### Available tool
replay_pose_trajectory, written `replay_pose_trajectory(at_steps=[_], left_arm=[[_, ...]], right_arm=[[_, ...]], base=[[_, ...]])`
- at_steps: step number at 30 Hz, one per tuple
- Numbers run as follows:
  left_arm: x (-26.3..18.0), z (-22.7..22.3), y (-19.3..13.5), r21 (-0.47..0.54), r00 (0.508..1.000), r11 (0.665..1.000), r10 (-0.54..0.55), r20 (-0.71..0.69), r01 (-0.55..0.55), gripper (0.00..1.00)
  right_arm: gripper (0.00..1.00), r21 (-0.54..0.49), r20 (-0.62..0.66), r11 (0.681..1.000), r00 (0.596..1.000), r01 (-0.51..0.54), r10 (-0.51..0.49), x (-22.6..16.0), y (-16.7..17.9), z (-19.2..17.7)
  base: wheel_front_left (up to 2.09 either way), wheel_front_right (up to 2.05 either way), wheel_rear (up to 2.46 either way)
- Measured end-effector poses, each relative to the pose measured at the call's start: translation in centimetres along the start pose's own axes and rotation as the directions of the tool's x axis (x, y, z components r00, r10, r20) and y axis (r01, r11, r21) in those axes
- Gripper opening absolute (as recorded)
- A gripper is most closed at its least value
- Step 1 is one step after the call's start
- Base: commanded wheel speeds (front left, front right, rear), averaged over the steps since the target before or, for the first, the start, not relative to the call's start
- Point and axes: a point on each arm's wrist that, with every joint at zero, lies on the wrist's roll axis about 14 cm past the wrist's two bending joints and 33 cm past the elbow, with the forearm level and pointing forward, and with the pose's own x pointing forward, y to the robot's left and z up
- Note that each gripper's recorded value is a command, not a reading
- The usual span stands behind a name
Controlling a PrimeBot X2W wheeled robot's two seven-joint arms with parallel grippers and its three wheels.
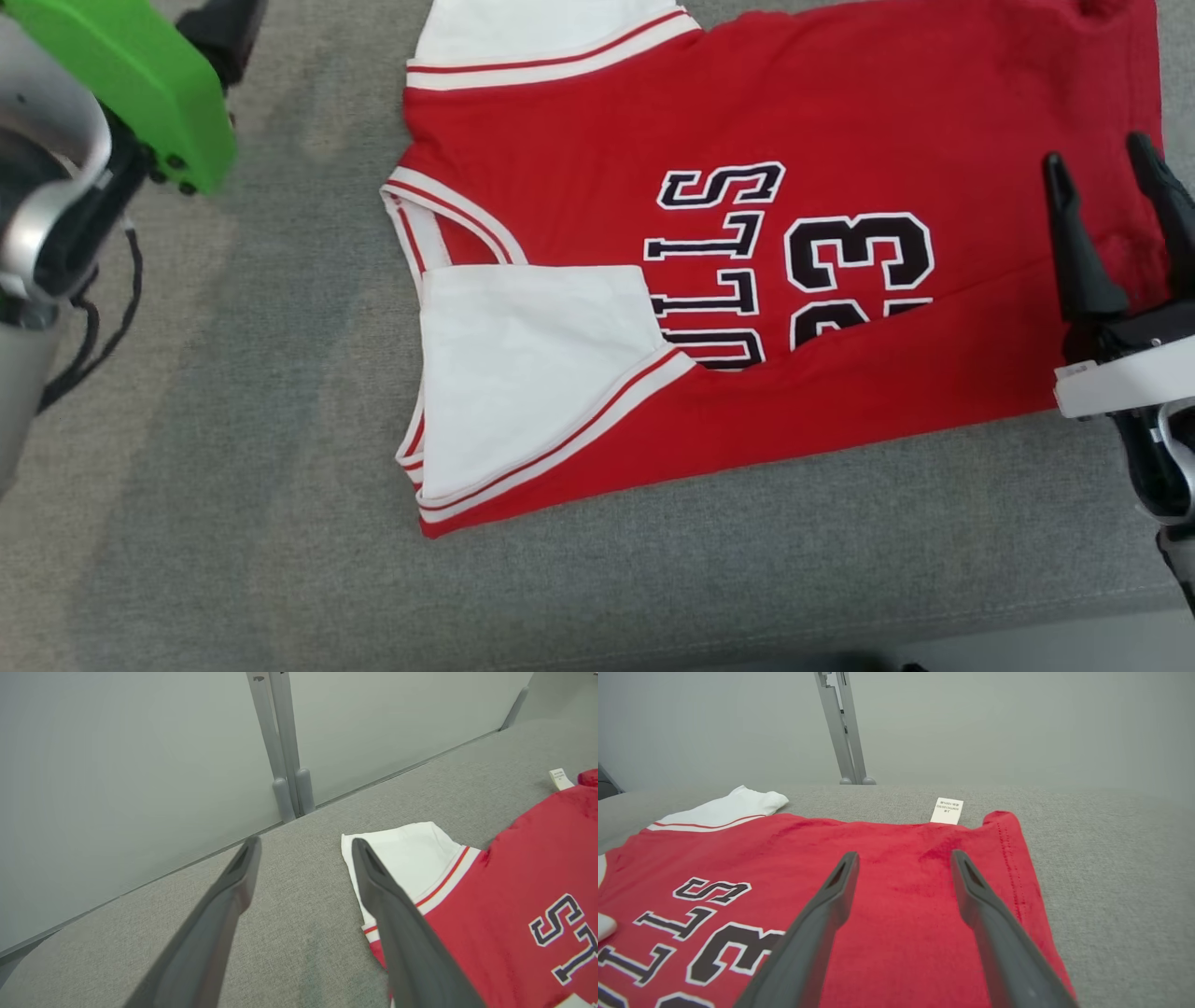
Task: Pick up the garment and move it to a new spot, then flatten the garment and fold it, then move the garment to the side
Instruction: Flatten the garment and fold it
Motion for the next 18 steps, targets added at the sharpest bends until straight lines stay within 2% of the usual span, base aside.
replay_pose_trajectory(at_steps=[3,9,18], left_arm=[[2.8,-0.5,0.6,0.018,0.997,1.0,-0.02,-0.069,0.021,1.0],[7.1,-2.8,-1.0,0.006,0.98,0.994,-0.106,-0.169,0.108,1.0],[11.6,-7.0,-1.6,-0.013,0.952,0.99,-0.138,-0.273,0.14,1.0]], right_arm=[[1.0,-0.005,0.009,1.0,1.0,0.007,-0.007,0.4,0.2,-0.5],[1.0,0.01,-0.005,0.998,0.998,0.064,-0.064,-0.1,-0.9,-1.5],[1.0,0.002,-0.023,0.989,0.989,0.145,-0.145,-1.6,-2.9,-2.2]], base=[[0.0,0.0,0.0],[0.0,0.0,0.0],[0.0,0.0,0.0]])
